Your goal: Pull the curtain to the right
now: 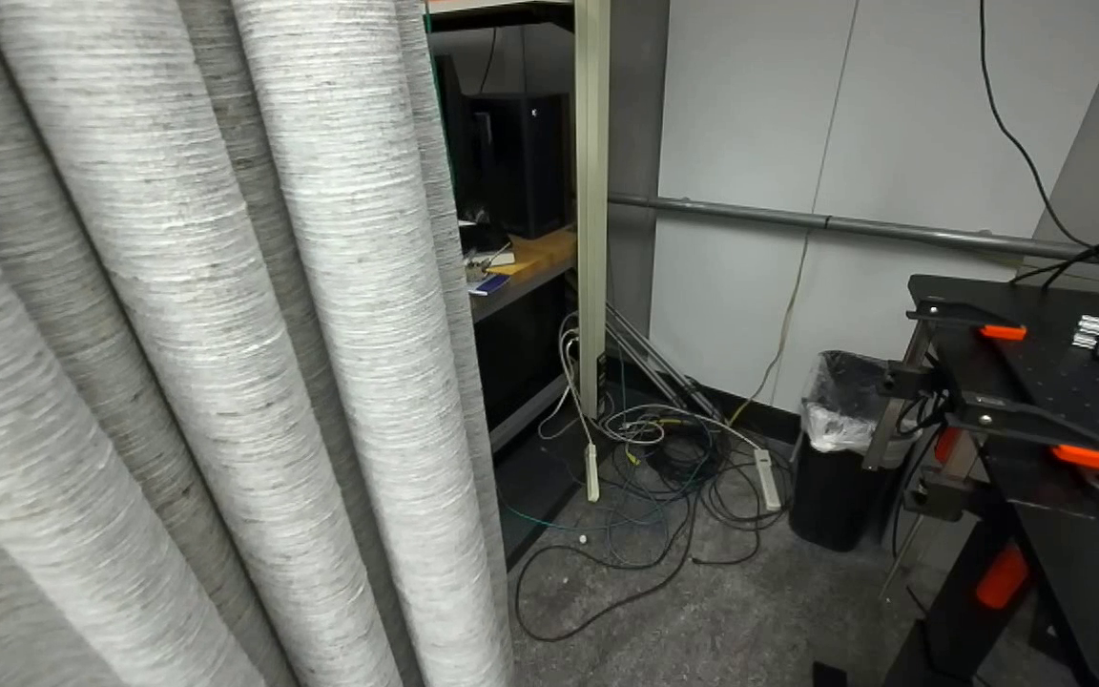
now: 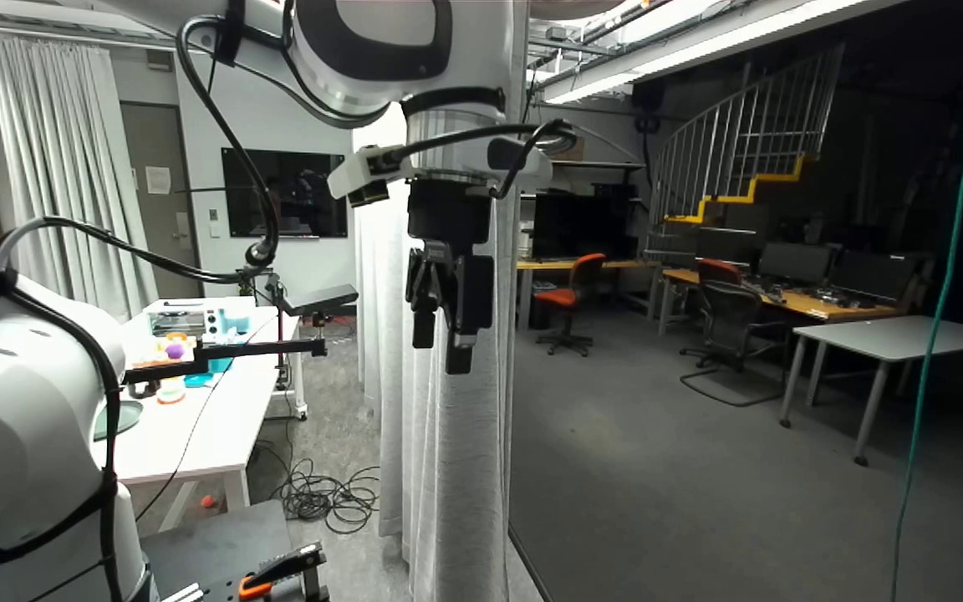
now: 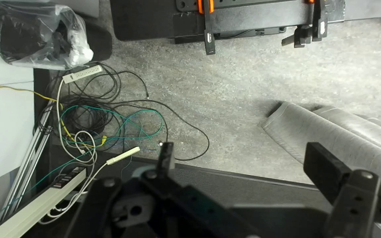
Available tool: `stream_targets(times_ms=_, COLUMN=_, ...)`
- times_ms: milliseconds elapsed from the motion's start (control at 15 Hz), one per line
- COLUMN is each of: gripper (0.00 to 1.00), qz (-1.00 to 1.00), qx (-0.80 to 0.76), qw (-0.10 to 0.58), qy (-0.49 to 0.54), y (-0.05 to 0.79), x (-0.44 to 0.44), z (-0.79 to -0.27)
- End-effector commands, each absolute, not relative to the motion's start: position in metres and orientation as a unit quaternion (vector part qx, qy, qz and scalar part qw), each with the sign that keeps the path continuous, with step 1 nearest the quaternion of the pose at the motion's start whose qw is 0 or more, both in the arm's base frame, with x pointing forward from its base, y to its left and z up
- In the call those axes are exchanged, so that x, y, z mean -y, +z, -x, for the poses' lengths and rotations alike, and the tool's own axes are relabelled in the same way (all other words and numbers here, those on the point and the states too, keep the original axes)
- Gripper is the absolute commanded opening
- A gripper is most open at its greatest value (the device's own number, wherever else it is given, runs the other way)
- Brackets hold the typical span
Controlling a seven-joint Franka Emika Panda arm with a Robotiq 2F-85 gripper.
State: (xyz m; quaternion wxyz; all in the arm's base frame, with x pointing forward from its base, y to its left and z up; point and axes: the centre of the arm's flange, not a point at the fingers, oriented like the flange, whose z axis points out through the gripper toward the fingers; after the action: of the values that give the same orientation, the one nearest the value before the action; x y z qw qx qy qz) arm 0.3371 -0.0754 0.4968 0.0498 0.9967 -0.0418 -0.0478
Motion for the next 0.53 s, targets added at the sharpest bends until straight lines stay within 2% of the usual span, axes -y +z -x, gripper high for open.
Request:
stream_targets(times_ms=0, gripper=1.00, qz=-0.998, qx=-0.010, qw=0.057, qy=-0.034, y=0.486, x=0.054, z=-0.360)
stream_targets(times_ms=467, gripper=1.00, qz=-0.992, qx=-0.117, qw=0.045, qy=-0.001, y=0.467, x=-0.002, z=-0.407)
